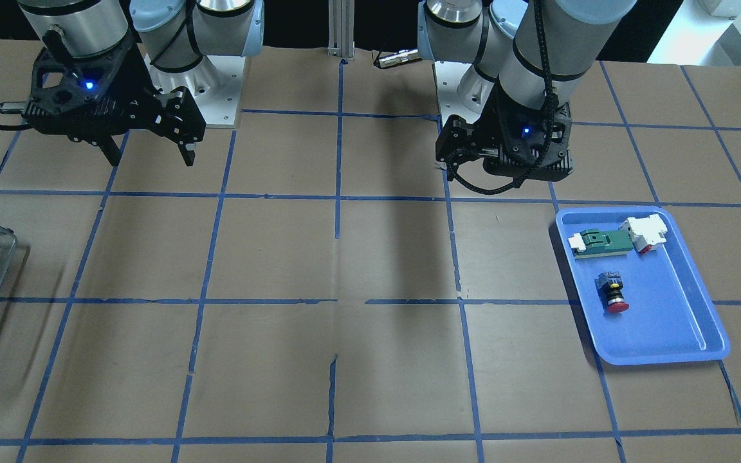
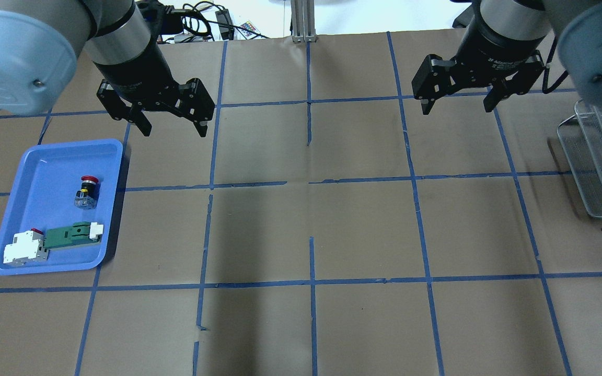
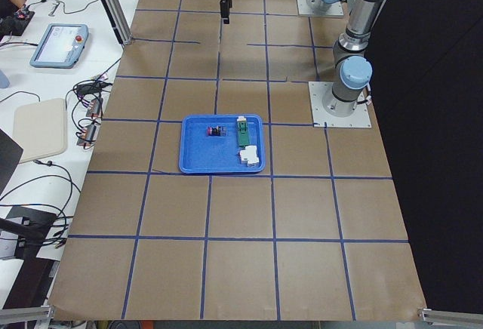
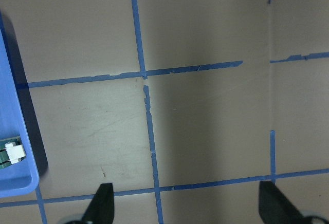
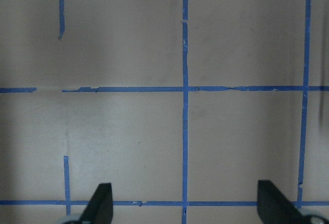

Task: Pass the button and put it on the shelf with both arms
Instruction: 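Lower the left gripper toward the red push button in the blue tray, then close the left gripper on the red push button's black base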

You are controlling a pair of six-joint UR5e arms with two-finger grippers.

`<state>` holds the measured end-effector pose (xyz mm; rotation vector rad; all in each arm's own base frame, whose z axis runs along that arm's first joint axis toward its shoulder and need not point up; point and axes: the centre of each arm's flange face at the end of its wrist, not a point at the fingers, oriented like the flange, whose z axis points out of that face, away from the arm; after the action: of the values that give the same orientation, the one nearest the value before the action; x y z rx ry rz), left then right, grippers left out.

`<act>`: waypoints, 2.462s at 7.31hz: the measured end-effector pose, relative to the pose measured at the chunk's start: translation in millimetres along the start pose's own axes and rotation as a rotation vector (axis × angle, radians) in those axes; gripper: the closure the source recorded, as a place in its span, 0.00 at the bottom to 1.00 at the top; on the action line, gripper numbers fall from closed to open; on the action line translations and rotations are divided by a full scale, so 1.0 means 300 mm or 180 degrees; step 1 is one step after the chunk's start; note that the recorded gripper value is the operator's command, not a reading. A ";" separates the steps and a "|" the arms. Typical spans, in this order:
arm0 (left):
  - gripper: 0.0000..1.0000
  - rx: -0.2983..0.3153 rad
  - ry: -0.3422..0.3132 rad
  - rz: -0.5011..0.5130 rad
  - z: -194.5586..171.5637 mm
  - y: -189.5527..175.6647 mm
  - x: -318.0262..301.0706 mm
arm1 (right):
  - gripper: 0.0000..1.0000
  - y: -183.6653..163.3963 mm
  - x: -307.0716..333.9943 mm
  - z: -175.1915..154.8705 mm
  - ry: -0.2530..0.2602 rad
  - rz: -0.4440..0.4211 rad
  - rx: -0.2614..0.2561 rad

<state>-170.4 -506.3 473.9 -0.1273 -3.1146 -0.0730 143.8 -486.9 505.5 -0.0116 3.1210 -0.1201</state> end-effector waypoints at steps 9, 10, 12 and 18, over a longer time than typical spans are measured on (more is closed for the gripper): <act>0.01 -0.0343 0.0007 -0.0063 0.432 -0.194 -0.637 | 0.00 0.004 0.001 -0.002 0.0025 -0.0003 -0.0004; 0.04 -0.0373 -0.0084 -0.0040 0.526 -0.204 -0.756 | 0.00 0.003 0.001 -0.001 0.0022 -0.0003 -0.0006; 0.06 -0.0363 -0.0139 0.0164 0.695 -0.185 -0.955 | 0.00 0.002 0.000 0.000 0.0017 -0.0003 -0.0007; 0.45 -0.0355 -0.0018 0.0209 0.969 -0.094 -1.109 | 0.00 0.000 -0.003 -0.003 -0.0014 -0.0003 0.0015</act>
<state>152.6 -547.5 173.9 -0.2323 -3.1085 -0.2456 144.6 -486.8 506.3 -0.0133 3.1163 -0.1271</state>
